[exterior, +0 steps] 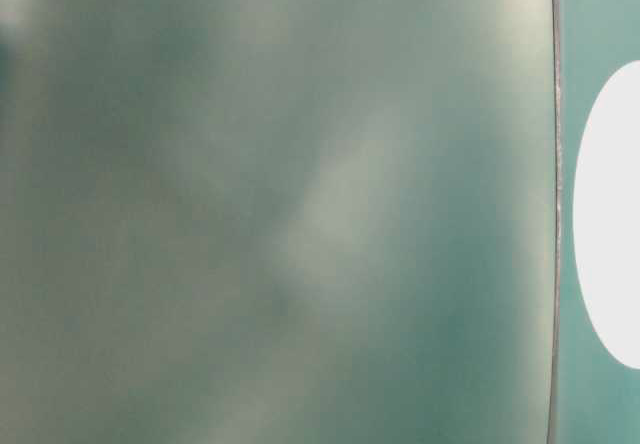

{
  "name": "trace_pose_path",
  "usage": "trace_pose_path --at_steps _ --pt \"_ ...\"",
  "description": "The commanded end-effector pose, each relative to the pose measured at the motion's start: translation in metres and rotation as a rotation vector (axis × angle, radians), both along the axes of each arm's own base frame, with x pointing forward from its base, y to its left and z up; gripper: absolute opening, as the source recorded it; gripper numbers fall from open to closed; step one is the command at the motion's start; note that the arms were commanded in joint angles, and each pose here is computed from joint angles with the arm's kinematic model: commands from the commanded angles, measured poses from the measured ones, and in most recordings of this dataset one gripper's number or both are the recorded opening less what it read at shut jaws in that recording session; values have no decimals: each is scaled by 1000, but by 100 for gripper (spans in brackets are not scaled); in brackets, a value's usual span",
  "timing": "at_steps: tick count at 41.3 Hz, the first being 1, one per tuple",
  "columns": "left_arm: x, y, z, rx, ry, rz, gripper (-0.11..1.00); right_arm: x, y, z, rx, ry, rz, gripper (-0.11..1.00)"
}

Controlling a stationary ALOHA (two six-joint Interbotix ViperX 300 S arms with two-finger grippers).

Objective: Scoop the yellow hexagonal prism block from the bowl with a spoon using the right arm.
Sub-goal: 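Move the right gripper toward the pink spoon handle in the spoon rest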

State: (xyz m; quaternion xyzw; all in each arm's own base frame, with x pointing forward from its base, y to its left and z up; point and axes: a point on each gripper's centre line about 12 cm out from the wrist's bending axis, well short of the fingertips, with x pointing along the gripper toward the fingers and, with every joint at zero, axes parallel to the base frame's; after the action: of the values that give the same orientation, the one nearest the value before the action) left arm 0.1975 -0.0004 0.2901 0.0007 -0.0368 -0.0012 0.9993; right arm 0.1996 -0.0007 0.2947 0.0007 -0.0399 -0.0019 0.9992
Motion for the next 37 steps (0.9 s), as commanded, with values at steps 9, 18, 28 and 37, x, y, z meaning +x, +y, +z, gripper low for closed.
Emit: trace_pose_path --at_steps 9,18,28,37 --pt "-2 0 12 8 17 -1 0 3 -1 2 -7 26 -3 0" --pt "-2 0 11 8 17 -1 0 4 -1 4 -3 26 -4 0" --pt "-1 0 11 6 20 -1 0 4 -1 4 0 25 -3 5" --pt "-1 0 11 6 21 -1 0 4 -1 3 6 29 -4 45"
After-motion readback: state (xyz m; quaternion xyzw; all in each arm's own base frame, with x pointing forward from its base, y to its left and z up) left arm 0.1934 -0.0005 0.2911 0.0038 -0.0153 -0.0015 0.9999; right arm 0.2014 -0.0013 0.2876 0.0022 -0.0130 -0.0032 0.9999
